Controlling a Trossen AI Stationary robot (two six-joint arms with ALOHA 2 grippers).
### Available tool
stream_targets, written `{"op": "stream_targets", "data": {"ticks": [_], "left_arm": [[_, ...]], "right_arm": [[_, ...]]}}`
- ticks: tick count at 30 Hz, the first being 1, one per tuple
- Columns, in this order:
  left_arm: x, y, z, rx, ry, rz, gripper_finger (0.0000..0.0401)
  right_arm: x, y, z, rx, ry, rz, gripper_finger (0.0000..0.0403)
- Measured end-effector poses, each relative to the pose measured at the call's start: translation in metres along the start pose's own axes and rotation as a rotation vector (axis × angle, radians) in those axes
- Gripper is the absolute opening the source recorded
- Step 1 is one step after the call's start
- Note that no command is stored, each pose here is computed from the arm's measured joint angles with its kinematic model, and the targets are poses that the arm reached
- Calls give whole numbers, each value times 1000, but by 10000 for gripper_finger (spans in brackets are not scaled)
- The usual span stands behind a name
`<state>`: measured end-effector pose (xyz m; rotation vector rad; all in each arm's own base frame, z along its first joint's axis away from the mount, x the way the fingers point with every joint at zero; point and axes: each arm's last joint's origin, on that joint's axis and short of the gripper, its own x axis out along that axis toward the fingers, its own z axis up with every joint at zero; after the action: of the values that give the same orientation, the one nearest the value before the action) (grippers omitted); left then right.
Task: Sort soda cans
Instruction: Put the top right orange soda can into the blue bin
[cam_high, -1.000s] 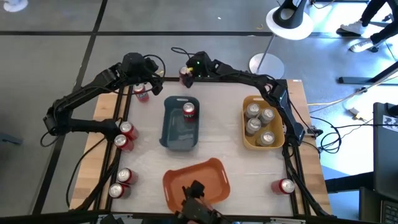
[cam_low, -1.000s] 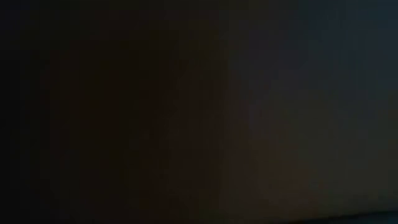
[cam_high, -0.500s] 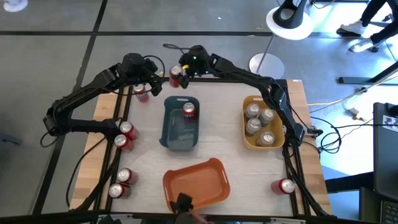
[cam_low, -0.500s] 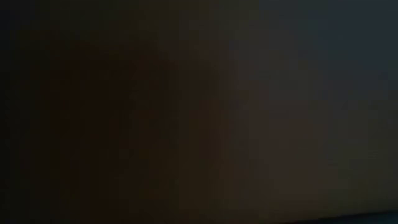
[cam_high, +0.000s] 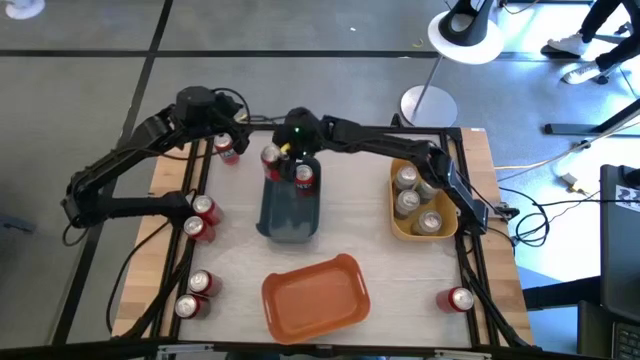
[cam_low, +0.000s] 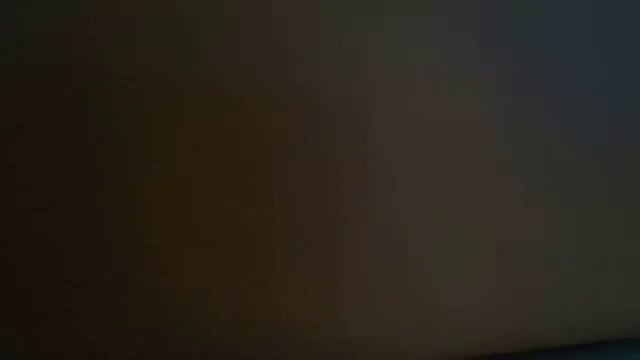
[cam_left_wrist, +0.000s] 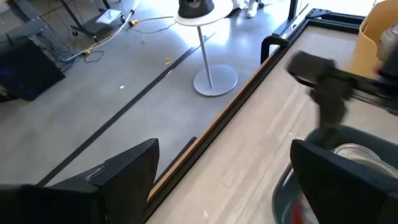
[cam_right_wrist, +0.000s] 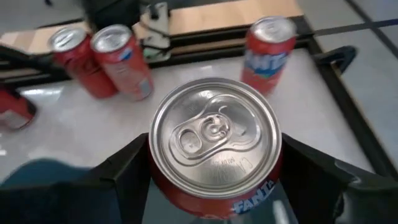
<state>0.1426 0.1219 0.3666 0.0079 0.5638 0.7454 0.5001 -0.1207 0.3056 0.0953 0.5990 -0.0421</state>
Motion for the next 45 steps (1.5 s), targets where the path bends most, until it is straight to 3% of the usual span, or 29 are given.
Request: {"op": "stream_targets", "data": {"ticks": [12,24,31,39,45], "left_arm": [[0,-1,-3,-28,30,-4,351],[1,-1,-3,-28,30,-4,351],[1,-1,-3,-32,28,-4,351],[1,0,-2,-34,27,-4,351],[1,-1,-3,-53,28,-4,351]], "right_arm": [[15,30,-21,-42,129,-121,285],[54,22,-68,-2,104,-187,285],[61,21,-79,-3,76,-196,312],[58,21,-74,-5,79,-196,349],[18,27,-33,-59,7,-195,351]]}}
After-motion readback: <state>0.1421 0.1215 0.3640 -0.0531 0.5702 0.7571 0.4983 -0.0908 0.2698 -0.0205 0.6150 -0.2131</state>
